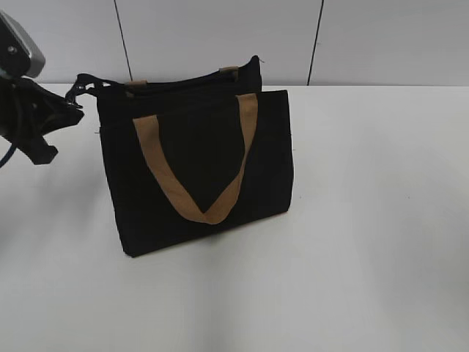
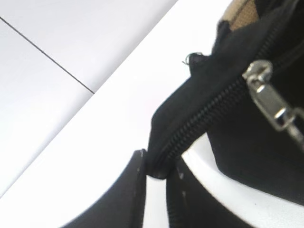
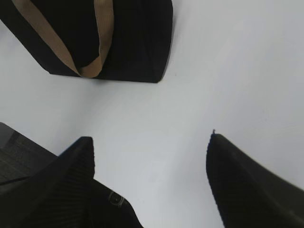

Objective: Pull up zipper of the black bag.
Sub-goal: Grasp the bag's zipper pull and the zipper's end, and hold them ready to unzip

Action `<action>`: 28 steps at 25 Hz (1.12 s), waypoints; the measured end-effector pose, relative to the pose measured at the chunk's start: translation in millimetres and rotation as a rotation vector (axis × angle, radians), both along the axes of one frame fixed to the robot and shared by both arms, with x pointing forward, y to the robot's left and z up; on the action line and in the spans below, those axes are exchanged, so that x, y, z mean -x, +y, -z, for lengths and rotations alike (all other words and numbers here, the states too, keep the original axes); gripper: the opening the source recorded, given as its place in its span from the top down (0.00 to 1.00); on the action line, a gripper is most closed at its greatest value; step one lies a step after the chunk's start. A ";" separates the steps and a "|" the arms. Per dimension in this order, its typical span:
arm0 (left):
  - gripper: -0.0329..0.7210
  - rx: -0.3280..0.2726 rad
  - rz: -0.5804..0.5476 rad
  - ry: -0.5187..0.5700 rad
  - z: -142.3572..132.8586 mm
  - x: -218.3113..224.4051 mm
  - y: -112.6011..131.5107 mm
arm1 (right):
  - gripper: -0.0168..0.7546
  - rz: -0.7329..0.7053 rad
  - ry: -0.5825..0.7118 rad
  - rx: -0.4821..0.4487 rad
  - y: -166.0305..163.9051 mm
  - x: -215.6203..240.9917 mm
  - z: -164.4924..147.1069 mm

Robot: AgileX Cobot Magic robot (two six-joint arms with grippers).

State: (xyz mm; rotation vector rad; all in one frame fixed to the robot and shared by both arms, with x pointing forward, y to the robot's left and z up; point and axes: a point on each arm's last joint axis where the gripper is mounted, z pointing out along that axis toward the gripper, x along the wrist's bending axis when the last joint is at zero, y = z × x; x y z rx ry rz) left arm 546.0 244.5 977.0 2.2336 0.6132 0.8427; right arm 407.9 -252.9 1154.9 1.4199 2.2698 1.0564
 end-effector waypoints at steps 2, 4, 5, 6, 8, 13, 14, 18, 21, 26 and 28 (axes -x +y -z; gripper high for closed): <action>0.86 -0.015 -0.021 -0.034 -11.2 5.7 2.7 | 0.26 -0.007 -0.016 -0.010 1.0 -1.1 -1.1; 0.86 -0.031 -0.043 -0.056 -18.5 12.7 5.7 | 0.26 -0.016 -0.020 -0.018 2.0 -2.5 -1.1; 0.86 -0.040 -0.057 -0.068 -22.2 16.6 7.4 | 0.26 -0.023 -0.018 -0.026 3.0 -4.0 -0.6; 0.86 -0.048 -0.068 -0.082 -26.5 20.3 8.9 | 0.26 -0.028 -0.016 -0.037 4.0 -5.2 -0.4; 0.86 -0.059 -0.086 -0.106 -33.4 27.6 11.3 | 0.26 -0.041 -0.011 -0.060 6.2 -8.3 0.4; 0.86 -0.053 -0.096 -0.196 -57.9 42.9 13.2 | 0.30 -0.123 -0.063 -0.068 16.4 -19.3 -15.0; 0.86 -0.052 -0.097 -0.209 -61.5 44.7 13.4 | 0.32 -0.146 -0.079 -0.069 21.0 -22.9 -21.7; 0.86 -0.047 -0.099 -0.251 -72.5 50.9 13.9 | 0.34 -0.276 -0.095 -0.087 53.6 -40.2 -37.8; 0.86 -0.046 -0.099 -0.259 -74.7 52.2 14.0 | 0.35 -0.375 -0.063 -0.086 89.6 -55.2 -32.9; 0.86 -0.048 -0.100 -0.259 -74.7 52.2 14.0 | 0.35 -0.475 -0.052 -0.075 164.6 -74.6 -12.4; 0.86 -0.049 -0.102 -0.259 -74.6 52.1 14.3 | 0.37 -0.484 -0.056 -0.080 191.8 -79.7 -1.0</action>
